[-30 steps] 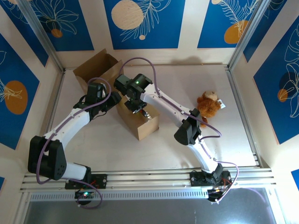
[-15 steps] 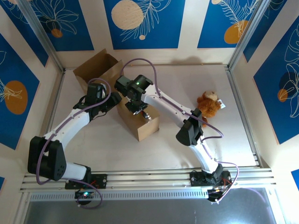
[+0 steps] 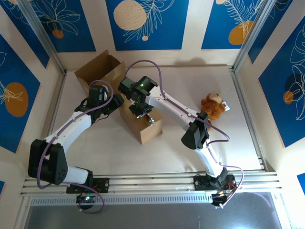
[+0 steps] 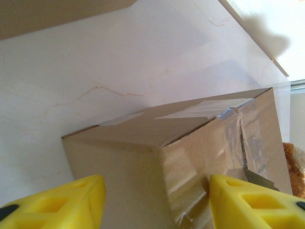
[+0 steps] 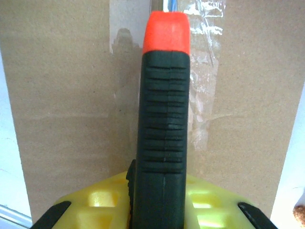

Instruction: Unpack the express box

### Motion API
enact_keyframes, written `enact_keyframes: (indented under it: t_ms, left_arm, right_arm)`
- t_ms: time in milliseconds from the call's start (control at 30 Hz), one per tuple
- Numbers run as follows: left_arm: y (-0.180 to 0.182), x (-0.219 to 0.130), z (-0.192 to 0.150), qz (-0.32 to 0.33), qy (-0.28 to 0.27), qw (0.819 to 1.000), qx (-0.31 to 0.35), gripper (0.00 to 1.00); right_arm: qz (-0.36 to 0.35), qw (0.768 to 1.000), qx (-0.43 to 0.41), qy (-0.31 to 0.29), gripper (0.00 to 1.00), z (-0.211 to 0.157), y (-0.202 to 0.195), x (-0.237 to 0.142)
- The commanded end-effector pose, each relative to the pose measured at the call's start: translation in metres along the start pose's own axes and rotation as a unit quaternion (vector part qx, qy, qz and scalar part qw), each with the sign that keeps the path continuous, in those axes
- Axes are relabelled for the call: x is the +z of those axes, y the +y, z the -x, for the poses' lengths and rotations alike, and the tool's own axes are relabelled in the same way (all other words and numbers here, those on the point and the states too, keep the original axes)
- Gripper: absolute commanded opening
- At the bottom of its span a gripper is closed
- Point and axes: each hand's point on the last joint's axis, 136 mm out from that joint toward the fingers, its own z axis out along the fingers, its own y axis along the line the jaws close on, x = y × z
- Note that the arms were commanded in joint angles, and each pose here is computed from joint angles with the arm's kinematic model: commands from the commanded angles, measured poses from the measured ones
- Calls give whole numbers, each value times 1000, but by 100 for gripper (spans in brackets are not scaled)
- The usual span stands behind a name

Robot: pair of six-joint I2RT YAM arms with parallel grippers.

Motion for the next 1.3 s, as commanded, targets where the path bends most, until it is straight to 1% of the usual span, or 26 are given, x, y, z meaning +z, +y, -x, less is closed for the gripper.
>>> enact_keyframes:
  t_ms: [0,467,1267]
  left_arm:
    - [31,1,-7,48,6,999,-22,58]
    - [31,0,-5,48,2,999,-18,58]
    - [35,5,-6,54,3,998,-13,58]
  right_arm:
    - [-5,989,-3,148,0,-74,-9,-11]
    - [4,983,6,185,0,-104,-2,-16]
    - [21,974,34,222,0,-154,3,-36]
